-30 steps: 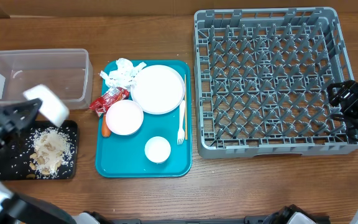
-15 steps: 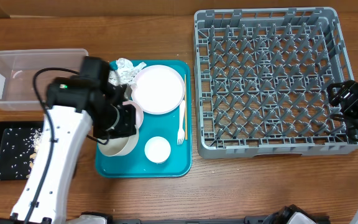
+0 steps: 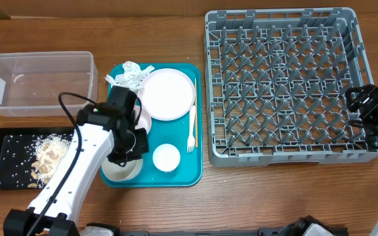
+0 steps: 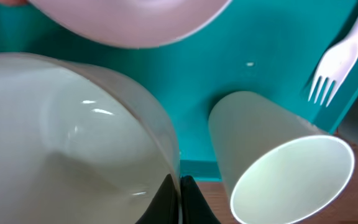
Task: Sort waste into correct bins and load items into the dishwasher rack
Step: 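Set the emptied bowl back on the teal tray and release it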
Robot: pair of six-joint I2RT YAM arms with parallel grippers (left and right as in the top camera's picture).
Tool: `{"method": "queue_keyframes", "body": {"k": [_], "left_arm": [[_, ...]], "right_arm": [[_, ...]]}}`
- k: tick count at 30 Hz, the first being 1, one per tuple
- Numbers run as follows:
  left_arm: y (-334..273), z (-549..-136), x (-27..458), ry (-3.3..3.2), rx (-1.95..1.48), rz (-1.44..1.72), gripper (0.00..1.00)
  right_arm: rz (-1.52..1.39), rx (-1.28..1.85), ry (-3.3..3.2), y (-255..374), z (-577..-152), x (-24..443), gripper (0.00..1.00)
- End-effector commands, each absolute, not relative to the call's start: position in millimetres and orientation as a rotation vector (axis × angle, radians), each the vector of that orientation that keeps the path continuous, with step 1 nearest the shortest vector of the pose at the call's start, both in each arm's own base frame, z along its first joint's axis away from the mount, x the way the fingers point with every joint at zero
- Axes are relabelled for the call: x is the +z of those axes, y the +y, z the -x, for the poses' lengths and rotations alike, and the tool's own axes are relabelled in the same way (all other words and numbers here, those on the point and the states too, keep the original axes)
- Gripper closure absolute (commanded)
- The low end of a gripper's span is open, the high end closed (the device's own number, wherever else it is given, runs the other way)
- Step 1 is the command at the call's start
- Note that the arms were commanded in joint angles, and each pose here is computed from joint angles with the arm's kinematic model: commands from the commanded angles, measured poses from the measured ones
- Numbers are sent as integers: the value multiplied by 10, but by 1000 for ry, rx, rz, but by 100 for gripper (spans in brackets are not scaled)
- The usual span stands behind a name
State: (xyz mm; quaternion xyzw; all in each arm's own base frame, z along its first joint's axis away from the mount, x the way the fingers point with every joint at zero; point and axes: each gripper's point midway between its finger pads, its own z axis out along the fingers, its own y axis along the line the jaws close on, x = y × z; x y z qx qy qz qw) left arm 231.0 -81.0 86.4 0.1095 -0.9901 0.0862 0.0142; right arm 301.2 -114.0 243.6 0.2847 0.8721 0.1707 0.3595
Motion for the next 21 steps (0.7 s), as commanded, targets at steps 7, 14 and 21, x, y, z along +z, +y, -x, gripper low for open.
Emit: {"method": "queue_keyframes", "body": {"k": [7,14,21], "left_arm": [[-854,-2240,600,-3084,312,-343,95],[-855,-2351,650,-3126,317,-339,72],[-906,-2590,1157,-3195,352,-279,55]], "right_arm": [[-719,420,2225,-1169,-3033,2542,0],[-718,421,2225,-1168,-3033,2542,0],[-718,421,2225,-1168,-3033,2542,0]]}}
